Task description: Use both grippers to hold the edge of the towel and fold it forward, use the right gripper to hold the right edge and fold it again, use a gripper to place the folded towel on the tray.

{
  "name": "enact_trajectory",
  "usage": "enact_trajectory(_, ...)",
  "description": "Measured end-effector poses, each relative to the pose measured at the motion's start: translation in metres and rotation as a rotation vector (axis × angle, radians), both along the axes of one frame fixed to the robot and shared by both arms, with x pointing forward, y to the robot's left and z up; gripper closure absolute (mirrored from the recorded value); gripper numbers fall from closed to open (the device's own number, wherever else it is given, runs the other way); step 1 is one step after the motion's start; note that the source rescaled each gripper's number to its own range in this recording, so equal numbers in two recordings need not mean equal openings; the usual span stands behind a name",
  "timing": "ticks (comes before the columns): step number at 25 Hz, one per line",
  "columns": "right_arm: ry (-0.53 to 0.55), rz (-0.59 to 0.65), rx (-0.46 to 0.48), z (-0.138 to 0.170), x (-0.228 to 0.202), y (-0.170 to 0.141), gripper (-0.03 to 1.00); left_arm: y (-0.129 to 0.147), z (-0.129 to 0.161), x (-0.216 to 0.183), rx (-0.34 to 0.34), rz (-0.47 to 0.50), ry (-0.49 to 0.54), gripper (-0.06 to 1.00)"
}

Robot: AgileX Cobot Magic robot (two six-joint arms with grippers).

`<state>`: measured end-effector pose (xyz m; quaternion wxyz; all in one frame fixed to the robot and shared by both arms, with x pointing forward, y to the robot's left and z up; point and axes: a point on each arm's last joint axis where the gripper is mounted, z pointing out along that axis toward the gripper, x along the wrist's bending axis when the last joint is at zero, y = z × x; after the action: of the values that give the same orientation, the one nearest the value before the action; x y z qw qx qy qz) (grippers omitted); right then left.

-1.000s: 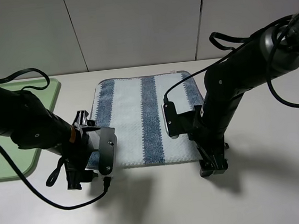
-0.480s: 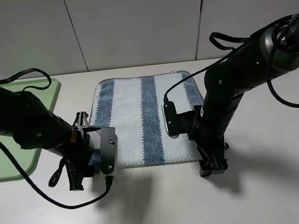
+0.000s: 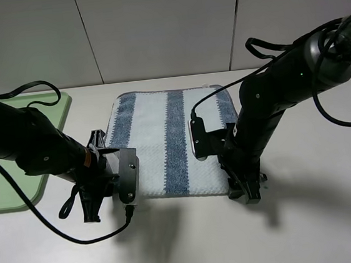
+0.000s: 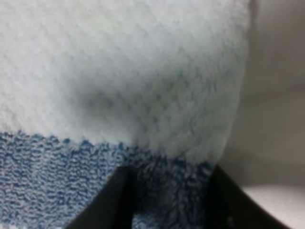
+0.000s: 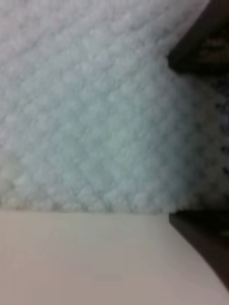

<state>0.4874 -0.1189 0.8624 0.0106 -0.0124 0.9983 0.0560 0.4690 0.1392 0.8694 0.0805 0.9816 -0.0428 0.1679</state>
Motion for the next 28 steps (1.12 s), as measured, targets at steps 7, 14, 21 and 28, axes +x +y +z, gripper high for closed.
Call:
enact_trajectory(7,-0.017,-0.005,0.012,0.0002,0.0016,0.0011,0.66,-0.0001,0.0000,0.0000,-0.001,0.000,0.000,0.92)
enact_trajectory(14,-0.033,-0.010,0.022,0.0004,0.0034,0.0023,0.97,-0.0001,0.0000,0.0000,0.000,-0.001,-0.001,0.94)
enact_trajectory(21,-0.030,-0.028,0.023,0.0004,0.0034,0.0023,0.97,-0.0001,0.0000,0.0000,0.000,-0.001,-0.001,0.94)
enact_trajectory(28,-0.006,-0.053,0.021,0.0032,0.0011,0.0018,0.97,0.0010,0.0064,-0.0004,0.000,0.005,-0.009,0.94)
